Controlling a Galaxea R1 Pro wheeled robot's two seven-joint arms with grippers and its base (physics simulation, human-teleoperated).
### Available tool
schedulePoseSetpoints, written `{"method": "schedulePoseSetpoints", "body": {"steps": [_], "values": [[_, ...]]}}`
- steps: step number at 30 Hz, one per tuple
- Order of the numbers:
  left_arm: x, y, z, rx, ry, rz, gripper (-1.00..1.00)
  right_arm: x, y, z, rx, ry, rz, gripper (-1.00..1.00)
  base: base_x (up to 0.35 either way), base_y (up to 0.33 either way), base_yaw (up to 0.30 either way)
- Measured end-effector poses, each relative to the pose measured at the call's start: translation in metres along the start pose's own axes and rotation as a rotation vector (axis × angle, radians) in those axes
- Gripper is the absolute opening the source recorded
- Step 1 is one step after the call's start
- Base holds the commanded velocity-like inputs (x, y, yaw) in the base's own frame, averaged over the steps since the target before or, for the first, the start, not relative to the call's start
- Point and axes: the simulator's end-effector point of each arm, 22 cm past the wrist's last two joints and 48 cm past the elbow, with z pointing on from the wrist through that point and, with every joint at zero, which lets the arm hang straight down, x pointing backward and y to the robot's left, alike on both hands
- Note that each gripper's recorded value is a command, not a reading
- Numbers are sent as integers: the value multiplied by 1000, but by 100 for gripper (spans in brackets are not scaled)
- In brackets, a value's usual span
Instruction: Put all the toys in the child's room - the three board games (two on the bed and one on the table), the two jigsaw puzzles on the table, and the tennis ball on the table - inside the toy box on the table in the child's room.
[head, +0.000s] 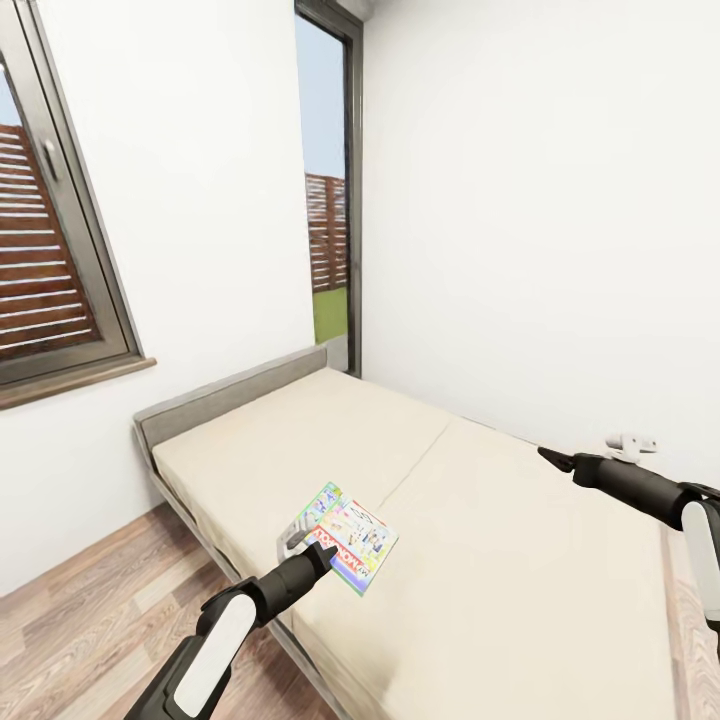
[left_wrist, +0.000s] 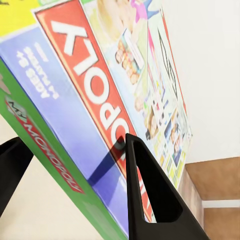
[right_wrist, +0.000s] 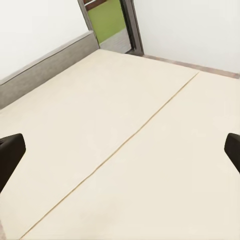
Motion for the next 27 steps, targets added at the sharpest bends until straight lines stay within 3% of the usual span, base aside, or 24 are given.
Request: {"method": "schedulePoseSetpoints", "body": {"steps": [27], "values": [[-13, -24, -12, -1, 1, -2, -100, -28, 9, -10, 0, -4, -4, 100, 0, 0, 0]]}}
